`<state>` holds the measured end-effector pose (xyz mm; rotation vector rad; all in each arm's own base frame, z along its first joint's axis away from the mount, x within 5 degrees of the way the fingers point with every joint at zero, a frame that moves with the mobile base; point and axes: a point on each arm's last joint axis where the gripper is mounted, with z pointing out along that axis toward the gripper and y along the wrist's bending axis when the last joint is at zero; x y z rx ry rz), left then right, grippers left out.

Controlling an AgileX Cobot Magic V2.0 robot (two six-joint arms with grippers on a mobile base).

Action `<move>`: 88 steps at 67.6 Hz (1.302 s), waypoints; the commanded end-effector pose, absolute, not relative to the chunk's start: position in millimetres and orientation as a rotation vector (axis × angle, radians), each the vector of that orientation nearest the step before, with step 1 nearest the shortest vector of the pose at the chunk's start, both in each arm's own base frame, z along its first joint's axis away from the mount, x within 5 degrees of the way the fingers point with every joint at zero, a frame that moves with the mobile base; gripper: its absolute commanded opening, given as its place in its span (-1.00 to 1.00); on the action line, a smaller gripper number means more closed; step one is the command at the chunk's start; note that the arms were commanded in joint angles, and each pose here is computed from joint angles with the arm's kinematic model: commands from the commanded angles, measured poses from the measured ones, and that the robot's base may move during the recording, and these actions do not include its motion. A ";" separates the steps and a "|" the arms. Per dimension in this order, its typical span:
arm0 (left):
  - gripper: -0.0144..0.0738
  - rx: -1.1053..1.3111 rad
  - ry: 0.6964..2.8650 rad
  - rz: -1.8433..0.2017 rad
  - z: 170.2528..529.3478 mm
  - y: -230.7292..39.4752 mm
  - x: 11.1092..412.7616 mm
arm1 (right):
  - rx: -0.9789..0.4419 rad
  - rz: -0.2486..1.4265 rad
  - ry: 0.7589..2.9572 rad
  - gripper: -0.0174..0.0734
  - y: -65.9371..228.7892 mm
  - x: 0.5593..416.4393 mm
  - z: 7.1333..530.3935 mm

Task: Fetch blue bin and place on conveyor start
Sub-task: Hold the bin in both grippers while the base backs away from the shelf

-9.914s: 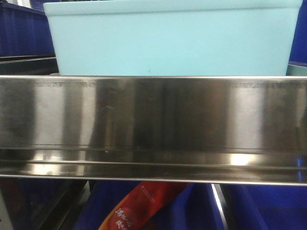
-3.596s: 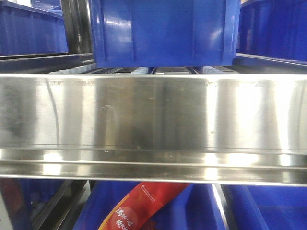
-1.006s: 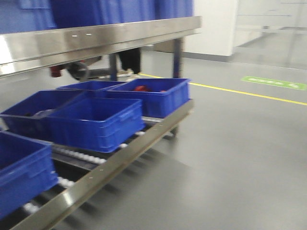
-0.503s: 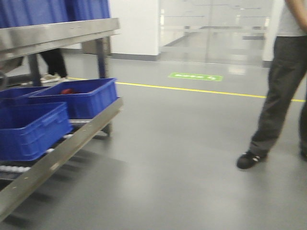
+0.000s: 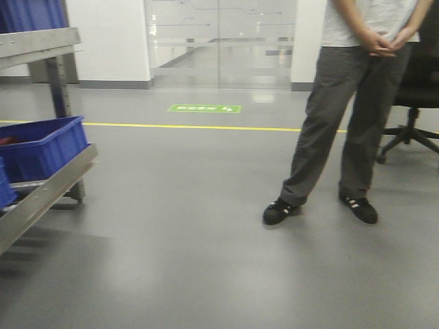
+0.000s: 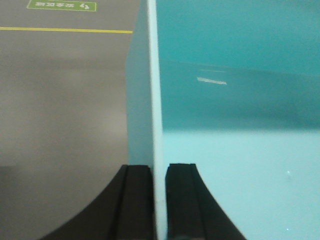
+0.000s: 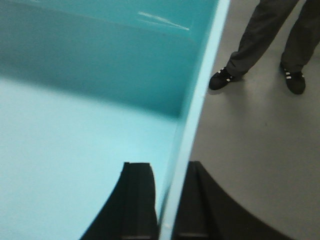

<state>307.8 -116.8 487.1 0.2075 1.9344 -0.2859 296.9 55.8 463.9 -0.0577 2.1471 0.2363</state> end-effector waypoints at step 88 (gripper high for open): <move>-0.93 0.190 1.837 -0.365 500.4 -120.6 303.9 | -0.087 0.239 2.110 -0.95 57.1 295.0 469.5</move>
